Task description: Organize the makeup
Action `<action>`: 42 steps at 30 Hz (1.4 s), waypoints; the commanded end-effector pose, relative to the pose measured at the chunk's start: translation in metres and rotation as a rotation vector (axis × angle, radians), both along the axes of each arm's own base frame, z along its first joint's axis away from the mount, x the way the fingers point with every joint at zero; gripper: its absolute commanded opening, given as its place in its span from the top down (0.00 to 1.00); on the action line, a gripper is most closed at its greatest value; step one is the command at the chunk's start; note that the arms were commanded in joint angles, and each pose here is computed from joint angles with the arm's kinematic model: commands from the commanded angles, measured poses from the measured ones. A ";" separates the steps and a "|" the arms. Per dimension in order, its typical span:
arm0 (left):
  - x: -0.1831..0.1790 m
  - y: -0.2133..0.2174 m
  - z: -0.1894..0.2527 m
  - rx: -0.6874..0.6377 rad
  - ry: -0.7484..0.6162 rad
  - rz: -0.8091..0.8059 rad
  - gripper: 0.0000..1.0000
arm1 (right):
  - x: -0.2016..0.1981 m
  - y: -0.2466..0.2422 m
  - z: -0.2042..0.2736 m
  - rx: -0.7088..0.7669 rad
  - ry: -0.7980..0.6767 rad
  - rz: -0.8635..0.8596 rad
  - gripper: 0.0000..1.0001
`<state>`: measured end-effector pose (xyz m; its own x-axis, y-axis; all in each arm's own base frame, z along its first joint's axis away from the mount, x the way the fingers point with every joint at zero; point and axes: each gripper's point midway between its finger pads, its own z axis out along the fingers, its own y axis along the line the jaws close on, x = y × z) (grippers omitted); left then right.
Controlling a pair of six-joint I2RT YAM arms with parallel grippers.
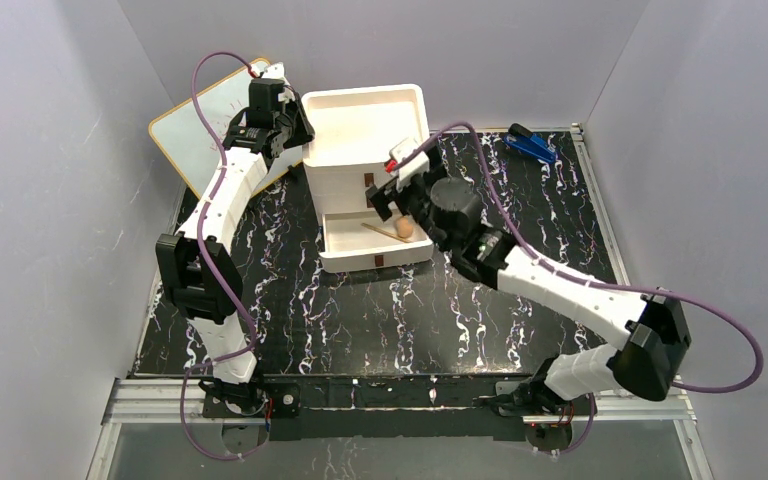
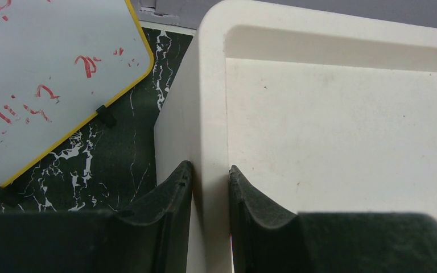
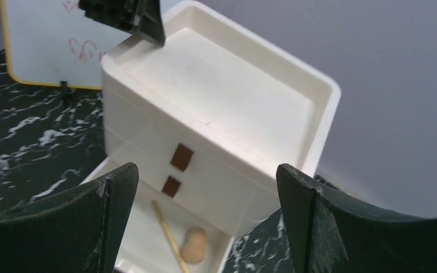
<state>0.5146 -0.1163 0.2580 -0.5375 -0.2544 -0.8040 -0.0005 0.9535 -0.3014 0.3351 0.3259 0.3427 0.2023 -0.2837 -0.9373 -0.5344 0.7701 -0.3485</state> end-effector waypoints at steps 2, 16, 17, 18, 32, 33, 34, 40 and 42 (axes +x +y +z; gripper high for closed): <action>-0.040 0.004 -0.064 0.013 0.277 -0.025 1.00 | -0.043 -0.001 -0.093 0.126 0.279 -0.146 0.01; -0.043 0.003 -0.064 0.010 0.280 -0.033 1.00 | -0.056 -0.008 -0.218 0.371 0.566 -0.564 0.01; -0.043 0.002 -0.064 0.010 0.280 -0.035 1.00 | -0.054 -0.004 -0.219 0.383 0.569 -0.555 0.01; -0.043 0.002 -0.064 0.011 0.279 -0.036 1.00 | -0.053 0.002 -0.222 0.386 0.575 -0.544 0.01; -0.045 0.001 -0.065 0.009 0.282 -0.050 1.00 | -0.017 0.061 -0.247 0.318 0.560 -0.474 0.01; -0.045 0.000 -0.066 0.009 0.284 -0.053 1.00 | -0.012 0.062 -0.245 0.318 0.552 -0.471 0.01; -0.045 0.000 -0.065 0.008 0.285 -0.055 1.00 | -0.007 0.064 -0.245 0.316 0.544 -0.468 0.01; -0.046 -0.001 -0.067 0.003 0.292 -0.062 1.00 | 0.025 0.062 -0.242 0.317 0.502 -0.478 0.01; -0.045 -0.002 -0.067 0.001 0.291 -0.064 1.00 | 0.037 0.060 -0.239 0.323 0.481 -0.481 0.01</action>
